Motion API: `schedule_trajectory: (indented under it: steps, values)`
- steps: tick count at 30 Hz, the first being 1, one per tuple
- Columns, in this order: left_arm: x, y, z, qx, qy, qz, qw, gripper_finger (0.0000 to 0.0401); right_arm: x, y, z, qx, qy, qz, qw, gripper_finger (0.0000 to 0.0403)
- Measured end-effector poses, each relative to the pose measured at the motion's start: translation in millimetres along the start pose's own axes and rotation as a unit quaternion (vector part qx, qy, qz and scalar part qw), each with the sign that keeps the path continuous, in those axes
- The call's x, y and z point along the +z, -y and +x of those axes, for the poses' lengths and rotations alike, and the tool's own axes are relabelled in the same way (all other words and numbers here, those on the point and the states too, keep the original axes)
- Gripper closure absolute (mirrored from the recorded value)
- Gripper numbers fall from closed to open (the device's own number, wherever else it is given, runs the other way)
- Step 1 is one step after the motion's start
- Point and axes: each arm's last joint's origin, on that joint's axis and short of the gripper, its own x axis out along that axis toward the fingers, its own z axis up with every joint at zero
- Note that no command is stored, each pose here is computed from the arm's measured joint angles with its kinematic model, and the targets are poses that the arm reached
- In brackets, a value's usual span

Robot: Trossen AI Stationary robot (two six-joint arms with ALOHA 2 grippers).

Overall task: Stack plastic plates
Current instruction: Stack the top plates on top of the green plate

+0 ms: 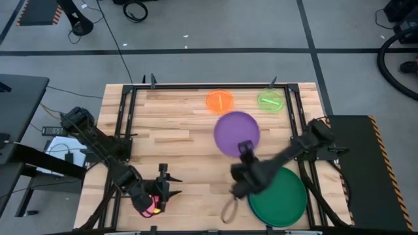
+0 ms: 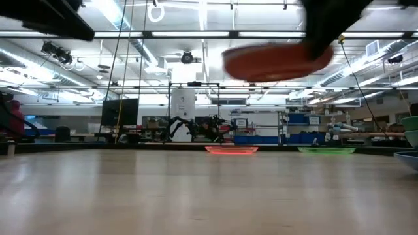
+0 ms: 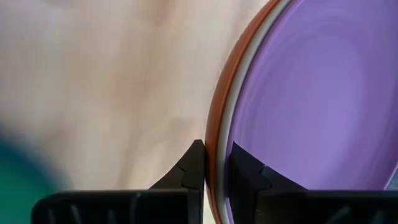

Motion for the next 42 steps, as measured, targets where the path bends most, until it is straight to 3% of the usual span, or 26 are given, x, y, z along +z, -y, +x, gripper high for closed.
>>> schedule_trajectory:
  steps: [7,12,18,23,26,31,37,42]
  values:
    - [2,-3,2,0.022,0.01,-0.008,1.0,0.0211,-32,-37,-71,0.101,0.064,0.046,0.992,0.0357]
    - [6,-16,14,0.049,0.005,-0.03,0.998,0.0211,-41,-42,-107,0.155,0.104,0.083,0.979,0.0357]
    - [9,-32,26,0.081,0.0,-0.06,0.995,0.0211,-42,-33,-128,0.256,0.061,0.201,0.944,0.0357]
    - [10,-39,31,0.094,-0.002,-0.072,0.993,0.0211,-58,-51,-143,0.325,0.003,0.193,0.926,0.0357]
    - [11,-40,32,0.096,-0.001,-0.084,0.992,0.0211,-68,-61,-151,0.329,0.002,0.187,0.925,0.0357]
    - [11,-40,32,0.096,0.003,-0.122,0.988,0.0211,-82,-79,-152,0.285,0.029,0.21,0.935,0.0357]
    - [11,-40,32,0.094,0.008,-0.165,0.982,0.0211,-97,-113,-126,0.246,-0.006,0.197,0.949,0.0357]
    - [11,-40,32,0.095,0.01,-0.184,0.978,0.0211,-99,-136,-102,0.249,-0.022,0.183,0.951,0.0357]
